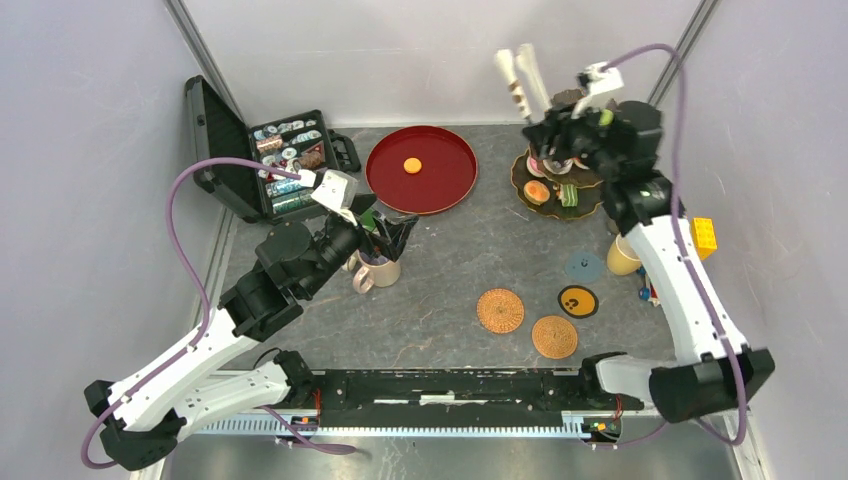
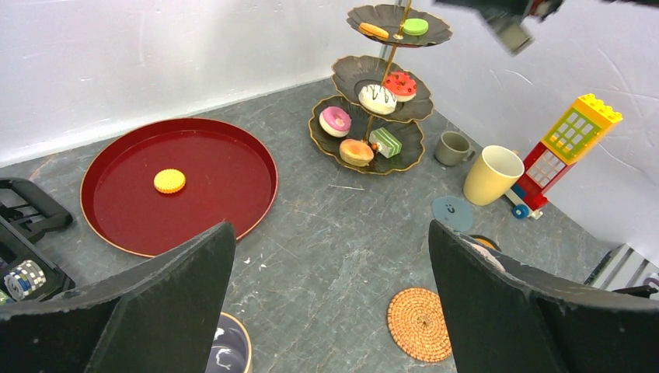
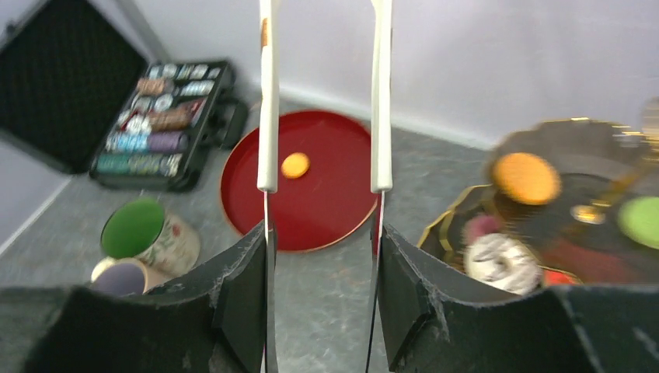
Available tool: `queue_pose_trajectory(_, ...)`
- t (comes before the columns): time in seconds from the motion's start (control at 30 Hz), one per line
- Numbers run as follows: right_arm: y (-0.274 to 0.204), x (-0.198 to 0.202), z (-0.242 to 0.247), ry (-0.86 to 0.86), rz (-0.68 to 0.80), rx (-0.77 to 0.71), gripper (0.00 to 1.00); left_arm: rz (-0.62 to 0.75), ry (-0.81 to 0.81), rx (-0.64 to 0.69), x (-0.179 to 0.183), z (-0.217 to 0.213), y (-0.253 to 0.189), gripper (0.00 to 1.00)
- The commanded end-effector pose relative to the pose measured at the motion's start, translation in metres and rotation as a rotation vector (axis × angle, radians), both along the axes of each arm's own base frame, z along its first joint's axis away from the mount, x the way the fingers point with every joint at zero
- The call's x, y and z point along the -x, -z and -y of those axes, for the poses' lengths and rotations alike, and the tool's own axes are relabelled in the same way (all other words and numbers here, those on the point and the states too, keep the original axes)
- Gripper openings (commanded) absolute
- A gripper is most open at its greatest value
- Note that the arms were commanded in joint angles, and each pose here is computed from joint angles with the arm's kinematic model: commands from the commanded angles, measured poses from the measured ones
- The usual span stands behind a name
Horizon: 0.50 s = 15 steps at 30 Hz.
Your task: Serve the afternoon tea
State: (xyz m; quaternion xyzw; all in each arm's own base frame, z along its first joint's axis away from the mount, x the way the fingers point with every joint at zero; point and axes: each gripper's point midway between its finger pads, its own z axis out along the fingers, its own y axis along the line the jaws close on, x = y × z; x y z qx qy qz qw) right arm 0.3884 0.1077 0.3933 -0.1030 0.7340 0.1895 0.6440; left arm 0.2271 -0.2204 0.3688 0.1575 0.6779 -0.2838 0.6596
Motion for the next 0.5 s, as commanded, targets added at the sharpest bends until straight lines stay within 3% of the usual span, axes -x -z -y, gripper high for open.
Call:
queue_pose_trajectory(0.0, 0.026, -0.008, -0.062, -0.088, -0.05, 0.094, 0.52, 0.019, -0.002, 0.043, 0.002, -0.002, -0.013, 1.0)
queue_pose_trajectory(0.2, 0.103, -0.031, -0.143, -0.106, -0.243, 0.23, 0.55, 0.018, -0.014, 0.033, 0.0, -0.003, -0.011, 1.0)
queue_pose_trajectory(0.47, 0.195, -0.065, -0.201, -0.145, -0.431, 0.208, 0.56, 0.017, -0.024, 0.023, -0.002, -0.003, -0.009, 1.0)
